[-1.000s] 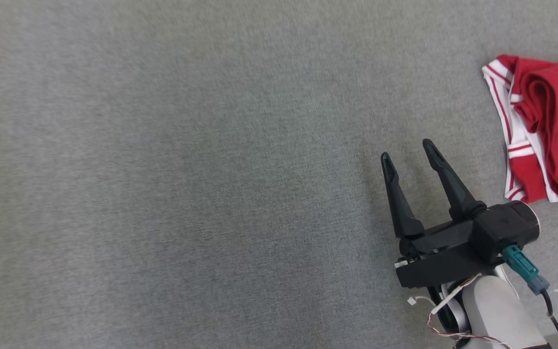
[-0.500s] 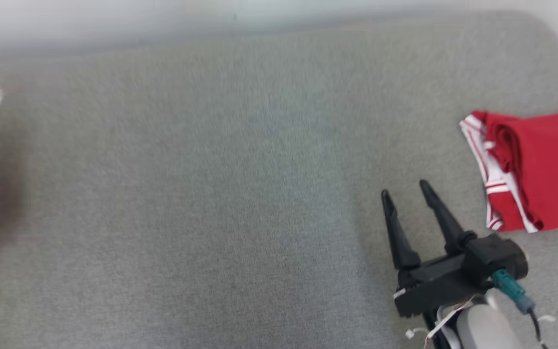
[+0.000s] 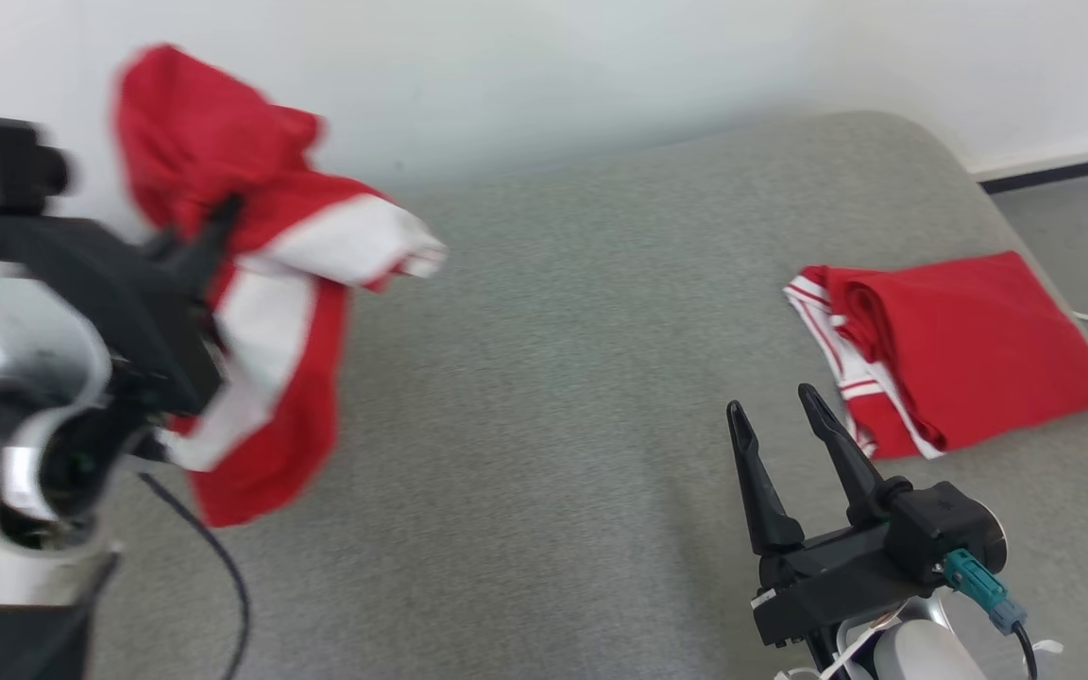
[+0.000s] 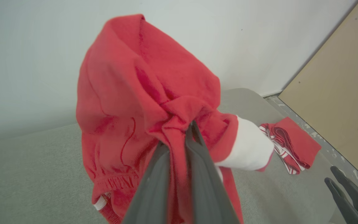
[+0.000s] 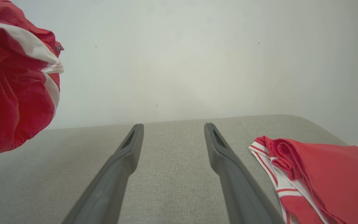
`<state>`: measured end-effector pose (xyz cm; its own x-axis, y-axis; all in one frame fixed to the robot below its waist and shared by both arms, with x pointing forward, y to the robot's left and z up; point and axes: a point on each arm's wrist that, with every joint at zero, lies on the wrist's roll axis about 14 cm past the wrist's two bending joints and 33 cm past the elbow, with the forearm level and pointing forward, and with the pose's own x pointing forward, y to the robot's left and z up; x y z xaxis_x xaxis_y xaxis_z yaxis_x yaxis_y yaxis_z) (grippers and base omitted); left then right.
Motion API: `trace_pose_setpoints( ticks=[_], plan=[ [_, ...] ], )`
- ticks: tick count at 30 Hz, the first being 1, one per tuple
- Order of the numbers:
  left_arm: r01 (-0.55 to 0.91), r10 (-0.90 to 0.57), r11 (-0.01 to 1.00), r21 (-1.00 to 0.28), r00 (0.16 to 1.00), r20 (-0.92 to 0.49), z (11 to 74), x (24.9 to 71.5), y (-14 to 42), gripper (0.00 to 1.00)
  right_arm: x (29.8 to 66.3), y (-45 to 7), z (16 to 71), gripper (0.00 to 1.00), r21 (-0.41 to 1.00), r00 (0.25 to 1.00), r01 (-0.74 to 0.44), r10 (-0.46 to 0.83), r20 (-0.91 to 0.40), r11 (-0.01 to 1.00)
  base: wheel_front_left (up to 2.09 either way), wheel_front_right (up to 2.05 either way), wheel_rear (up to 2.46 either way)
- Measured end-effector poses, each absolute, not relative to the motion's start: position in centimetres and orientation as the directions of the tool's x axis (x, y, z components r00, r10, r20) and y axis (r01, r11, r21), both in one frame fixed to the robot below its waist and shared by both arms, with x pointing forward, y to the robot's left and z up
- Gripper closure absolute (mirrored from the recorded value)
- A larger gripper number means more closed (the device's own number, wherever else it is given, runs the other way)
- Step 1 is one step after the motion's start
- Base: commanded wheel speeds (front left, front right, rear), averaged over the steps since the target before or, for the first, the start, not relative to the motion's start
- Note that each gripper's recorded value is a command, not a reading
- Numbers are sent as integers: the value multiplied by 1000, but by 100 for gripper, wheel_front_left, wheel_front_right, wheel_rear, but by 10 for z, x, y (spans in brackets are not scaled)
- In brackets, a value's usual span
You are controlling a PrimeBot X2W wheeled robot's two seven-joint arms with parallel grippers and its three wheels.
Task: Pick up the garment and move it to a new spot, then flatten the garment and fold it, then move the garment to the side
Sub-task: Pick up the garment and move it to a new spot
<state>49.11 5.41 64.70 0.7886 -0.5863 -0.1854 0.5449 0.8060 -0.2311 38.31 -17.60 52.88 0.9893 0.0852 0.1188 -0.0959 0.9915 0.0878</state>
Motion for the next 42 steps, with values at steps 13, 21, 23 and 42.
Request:
trace_pose_setpoints(
  ticks=[13,21,23,42],
  plan=[
    [735,-718,656,-175,535,-446,524,470,-63,100,363,-228,523,0,104,991,70,-80,103,992,0,0,0],
    [724,-711,654,-220,488,-507,439,448,-97,0,359,-247,509,0,80,988,134,-139,61,988,0,0,0],
    [709,-715,662,-242,503,-486,435,443,-101,0,359,-246,510,0,71,989,131,-136,63,989,0,0,0],
    [363,-386,858,-364,922,10,502,424,36,0,350,-219,520,0,38,998,23,-25,61,999,0,0,0]
  ],
)
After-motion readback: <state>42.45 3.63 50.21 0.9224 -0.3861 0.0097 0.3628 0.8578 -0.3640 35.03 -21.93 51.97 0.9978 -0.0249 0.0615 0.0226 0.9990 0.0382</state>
